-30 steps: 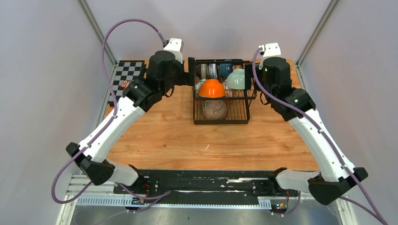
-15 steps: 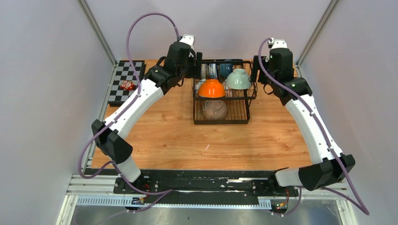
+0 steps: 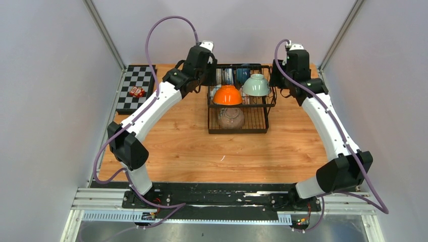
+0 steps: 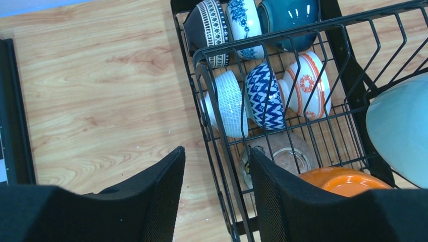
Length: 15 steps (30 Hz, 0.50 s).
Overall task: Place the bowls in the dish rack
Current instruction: Move the dish rack to the center of the board.
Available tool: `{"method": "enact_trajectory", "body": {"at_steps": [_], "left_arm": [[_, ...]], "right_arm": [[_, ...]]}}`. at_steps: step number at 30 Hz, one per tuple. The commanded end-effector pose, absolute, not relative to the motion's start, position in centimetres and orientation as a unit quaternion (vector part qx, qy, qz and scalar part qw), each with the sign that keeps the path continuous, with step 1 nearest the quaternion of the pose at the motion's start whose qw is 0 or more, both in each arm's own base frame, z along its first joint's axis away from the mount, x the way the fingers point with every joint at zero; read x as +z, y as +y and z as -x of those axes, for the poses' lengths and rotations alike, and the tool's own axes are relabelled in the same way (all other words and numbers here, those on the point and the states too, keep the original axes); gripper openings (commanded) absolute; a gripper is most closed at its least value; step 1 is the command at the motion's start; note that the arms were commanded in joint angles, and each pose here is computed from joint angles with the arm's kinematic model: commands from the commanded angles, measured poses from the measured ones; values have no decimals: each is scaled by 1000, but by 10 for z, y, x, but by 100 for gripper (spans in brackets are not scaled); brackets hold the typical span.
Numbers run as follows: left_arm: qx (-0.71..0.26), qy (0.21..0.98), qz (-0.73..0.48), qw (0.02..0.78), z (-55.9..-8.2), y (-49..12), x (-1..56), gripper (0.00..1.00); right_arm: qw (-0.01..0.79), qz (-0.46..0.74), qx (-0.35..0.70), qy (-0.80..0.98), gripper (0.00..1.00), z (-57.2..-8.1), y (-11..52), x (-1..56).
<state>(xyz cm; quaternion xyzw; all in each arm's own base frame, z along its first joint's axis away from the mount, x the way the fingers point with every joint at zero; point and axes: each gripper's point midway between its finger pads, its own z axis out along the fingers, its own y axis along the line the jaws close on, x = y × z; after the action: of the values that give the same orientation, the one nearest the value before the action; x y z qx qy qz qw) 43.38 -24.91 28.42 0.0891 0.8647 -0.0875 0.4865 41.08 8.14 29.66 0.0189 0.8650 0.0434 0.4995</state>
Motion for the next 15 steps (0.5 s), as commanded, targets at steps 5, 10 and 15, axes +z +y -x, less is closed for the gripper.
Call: {"method": "enact_trajectory", "body": {"at_steps": [5, 10, 15], "left_arm": [[-100, 867, -88, 480, -434, -251, 281, 37], [-104, 868, -89, 477, -432, -253, 279, 26], [-113, 868, -90, 476, -429, -254, 279, 15]], "right_arm": [[501, -25, 52, 863, 44, -419, 80, 295], [496, -23, 42, 867, 33, -419, 77, 290], [491, -20, 50, 870, 25, -418, 81, 285]]}}
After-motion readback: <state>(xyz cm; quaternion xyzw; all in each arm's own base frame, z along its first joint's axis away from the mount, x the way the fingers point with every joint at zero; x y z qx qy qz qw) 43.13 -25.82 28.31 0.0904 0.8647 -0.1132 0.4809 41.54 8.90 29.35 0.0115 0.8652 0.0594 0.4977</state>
